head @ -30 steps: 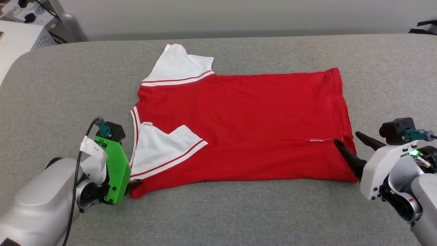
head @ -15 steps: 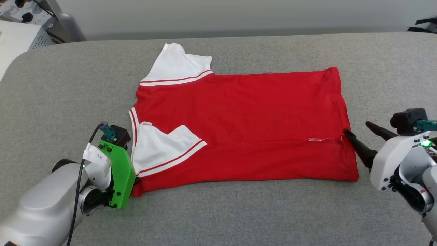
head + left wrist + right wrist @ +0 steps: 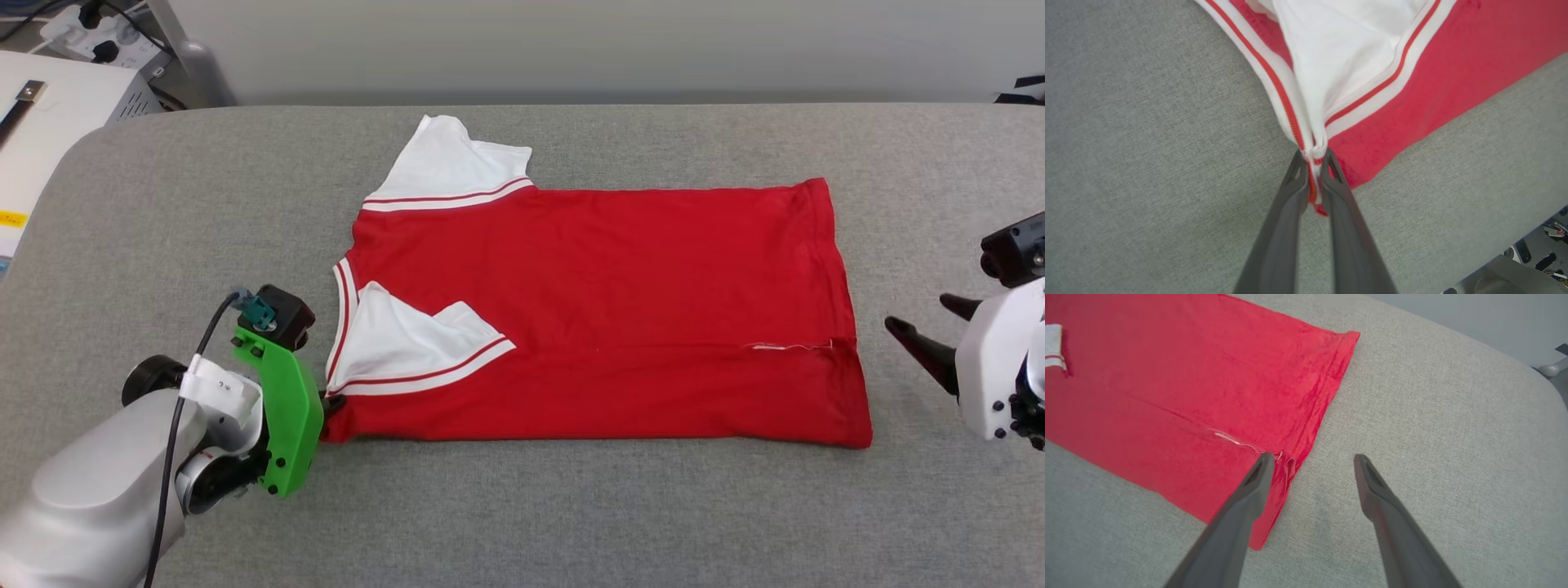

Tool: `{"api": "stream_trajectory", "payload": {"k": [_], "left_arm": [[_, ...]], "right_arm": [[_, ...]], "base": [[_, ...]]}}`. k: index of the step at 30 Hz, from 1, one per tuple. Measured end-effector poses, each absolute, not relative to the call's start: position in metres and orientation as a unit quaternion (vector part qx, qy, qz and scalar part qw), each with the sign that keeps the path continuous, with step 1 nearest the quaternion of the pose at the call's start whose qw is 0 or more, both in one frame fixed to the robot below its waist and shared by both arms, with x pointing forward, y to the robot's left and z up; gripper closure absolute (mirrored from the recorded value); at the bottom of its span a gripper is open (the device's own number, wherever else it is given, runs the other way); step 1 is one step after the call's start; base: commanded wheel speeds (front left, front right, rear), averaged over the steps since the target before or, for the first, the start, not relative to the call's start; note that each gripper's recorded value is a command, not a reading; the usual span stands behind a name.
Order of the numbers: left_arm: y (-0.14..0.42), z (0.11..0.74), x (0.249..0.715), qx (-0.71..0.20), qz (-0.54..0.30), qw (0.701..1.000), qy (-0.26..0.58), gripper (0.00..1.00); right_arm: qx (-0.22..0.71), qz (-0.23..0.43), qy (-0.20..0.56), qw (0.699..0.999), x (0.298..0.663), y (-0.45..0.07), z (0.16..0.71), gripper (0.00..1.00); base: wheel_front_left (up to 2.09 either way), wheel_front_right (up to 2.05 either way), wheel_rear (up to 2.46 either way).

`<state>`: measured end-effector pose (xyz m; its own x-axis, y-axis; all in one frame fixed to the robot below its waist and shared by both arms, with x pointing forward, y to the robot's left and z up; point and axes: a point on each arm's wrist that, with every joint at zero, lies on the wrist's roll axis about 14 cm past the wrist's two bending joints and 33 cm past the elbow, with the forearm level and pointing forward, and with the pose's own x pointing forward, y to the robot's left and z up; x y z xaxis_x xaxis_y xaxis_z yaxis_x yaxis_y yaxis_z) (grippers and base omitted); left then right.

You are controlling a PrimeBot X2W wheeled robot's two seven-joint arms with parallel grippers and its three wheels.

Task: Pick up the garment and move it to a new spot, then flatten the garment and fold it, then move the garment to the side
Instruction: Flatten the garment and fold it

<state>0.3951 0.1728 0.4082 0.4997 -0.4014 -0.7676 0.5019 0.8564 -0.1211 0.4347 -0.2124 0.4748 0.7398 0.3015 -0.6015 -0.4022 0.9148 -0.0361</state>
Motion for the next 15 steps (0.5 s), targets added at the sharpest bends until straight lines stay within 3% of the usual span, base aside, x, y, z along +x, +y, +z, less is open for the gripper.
{"api": "stream_trajectory", "payload": {"k": [4, 15], "left_arm": [[0.172, 0.407, 0.395, 0.07, -0.267, 0.864, 0.422, 1.0], [0.17, 0.4, 0.401, 0.069, -0.271, 0.864, 0.418, 1.0]], "right_arm": [[-0.085, 0.203, 0.374, 0.901, 0.422, -0.208, 0.455, 0.0], [-0.058, 0.209, 0.459, 0.861, 0.409, -0.192, 0.397, 0.0]], "base": [[0.0, 0.0, 0.0], [0.0, 0.0, 0.0]]}}
